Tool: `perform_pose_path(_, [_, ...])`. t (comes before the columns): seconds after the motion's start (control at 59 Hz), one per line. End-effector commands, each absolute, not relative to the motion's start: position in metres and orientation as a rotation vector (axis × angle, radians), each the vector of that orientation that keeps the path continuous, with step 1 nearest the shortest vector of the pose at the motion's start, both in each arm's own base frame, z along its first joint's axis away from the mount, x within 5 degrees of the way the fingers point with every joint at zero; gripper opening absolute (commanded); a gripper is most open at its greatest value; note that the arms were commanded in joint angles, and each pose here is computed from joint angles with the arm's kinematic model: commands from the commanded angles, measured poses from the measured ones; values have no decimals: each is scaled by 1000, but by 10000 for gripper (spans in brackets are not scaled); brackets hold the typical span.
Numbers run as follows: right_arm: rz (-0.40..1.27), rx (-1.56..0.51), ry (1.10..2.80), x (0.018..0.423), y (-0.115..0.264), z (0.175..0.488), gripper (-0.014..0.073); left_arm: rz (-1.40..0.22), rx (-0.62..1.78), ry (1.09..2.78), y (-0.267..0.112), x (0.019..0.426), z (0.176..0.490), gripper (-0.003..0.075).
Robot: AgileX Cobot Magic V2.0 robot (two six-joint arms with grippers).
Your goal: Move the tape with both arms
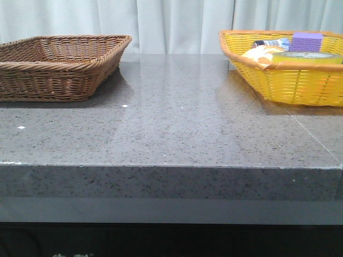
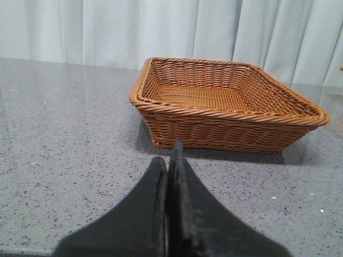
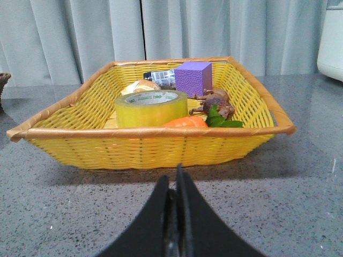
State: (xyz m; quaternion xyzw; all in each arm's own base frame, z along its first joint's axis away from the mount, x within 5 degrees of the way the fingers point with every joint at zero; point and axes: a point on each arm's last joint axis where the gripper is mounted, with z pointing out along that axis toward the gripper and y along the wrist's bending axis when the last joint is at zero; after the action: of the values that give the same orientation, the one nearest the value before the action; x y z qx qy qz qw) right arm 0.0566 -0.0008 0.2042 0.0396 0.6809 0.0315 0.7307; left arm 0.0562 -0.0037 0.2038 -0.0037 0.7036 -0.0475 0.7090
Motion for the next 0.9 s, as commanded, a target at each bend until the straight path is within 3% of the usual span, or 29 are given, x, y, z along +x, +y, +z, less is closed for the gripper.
perform_pose_path(0.0, [51,80,1370,52,-2,221,-68,-117,-24,1509,-3,56,198,-20])
perform_pose_path(0.577, [49,79,1332,51,-2,225,-68,-117,-24,1509,-3,56,198,-20])
perform_pose_path(0.882, [91,116,1215,43,-3,253,-68,-117,-31,1269,-2,49,240,-20])
